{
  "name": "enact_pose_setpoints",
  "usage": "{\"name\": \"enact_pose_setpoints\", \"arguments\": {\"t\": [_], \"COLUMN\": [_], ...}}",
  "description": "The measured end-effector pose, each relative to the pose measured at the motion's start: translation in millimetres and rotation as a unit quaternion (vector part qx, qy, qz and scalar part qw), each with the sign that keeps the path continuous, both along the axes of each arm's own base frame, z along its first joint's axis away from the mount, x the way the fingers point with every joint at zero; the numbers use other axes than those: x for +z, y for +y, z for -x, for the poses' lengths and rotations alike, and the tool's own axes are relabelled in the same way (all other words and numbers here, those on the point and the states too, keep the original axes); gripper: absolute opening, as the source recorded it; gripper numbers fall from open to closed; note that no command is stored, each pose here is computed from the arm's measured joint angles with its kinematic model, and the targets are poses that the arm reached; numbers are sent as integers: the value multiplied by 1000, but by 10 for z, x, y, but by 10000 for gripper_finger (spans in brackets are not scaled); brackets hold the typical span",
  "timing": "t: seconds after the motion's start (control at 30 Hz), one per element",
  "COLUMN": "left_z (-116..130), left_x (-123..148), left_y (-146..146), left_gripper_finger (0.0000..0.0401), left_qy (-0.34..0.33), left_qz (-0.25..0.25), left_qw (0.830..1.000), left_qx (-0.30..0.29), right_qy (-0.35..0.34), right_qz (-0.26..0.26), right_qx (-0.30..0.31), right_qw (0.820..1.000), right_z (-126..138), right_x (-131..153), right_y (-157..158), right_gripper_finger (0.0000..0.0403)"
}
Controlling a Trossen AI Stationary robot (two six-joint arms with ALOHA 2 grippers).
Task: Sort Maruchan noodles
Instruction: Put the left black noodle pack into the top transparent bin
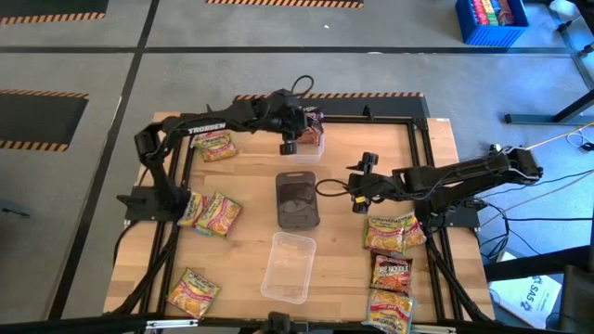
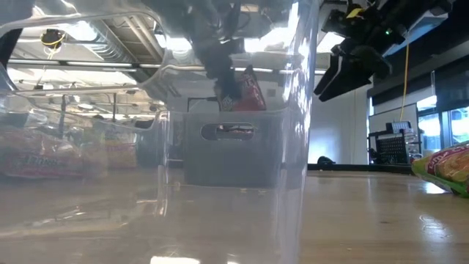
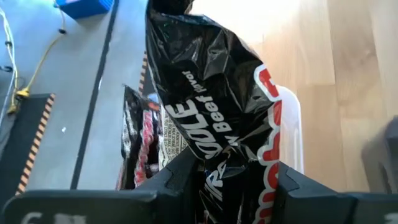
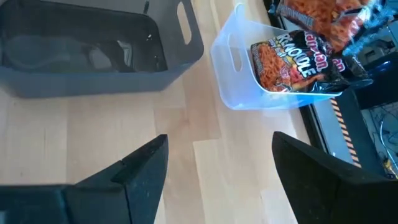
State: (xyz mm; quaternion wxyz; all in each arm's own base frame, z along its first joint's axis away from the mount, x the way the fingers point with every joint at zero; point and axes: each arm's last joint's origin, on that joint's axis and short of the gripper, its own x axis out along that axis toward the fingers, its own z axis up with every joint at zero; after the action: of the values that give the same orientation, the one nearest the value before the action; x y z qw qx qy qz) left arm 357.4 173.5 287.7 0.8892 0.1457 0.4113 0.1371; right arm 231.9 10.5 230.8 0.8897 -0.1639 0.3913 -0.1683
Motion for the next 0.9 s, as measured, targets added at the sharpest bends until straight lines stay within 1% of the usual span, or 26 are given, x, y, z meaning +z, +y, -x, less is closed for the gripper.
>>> {"name": "enact_pose_setpoints", "arguments": {"t": [0.17,0.23,0.37,0.6,0.73,0.9], "left_z": [-95,-85,-62,-103,-133,-125], "left_x": [-187,-221,-284,-358,-347,-416], "left_y": [111,115,114,166,177,190], "left_gripper_finger": [101,101,101,101,101,101], "left_qy": [39,52,76,55,38,44], "left_qz": [11,16,8,33,29,54], "left_qw": [999,999,997,998,999,998], "left_qx": [-2,4,16,-1,-3,-2], "right_qy": [-4,-6,-7,-11,-11,-11], "right_qz": [-19,-24,-24,-32,-32,-32], "right_qx": [-11,-14,-15,-18,-18,-17], "right_qw": [1000,1000,1000,999,999,999], "right_z": [-3,-3,-3,-5,-5,-5], "right_x": [-4,-5,-5,-4,-4,-4], "right_y": [-47,-49,-45,-43,-43,-43], "right_gripper_finger": [266,266,266,266,266,266]}}
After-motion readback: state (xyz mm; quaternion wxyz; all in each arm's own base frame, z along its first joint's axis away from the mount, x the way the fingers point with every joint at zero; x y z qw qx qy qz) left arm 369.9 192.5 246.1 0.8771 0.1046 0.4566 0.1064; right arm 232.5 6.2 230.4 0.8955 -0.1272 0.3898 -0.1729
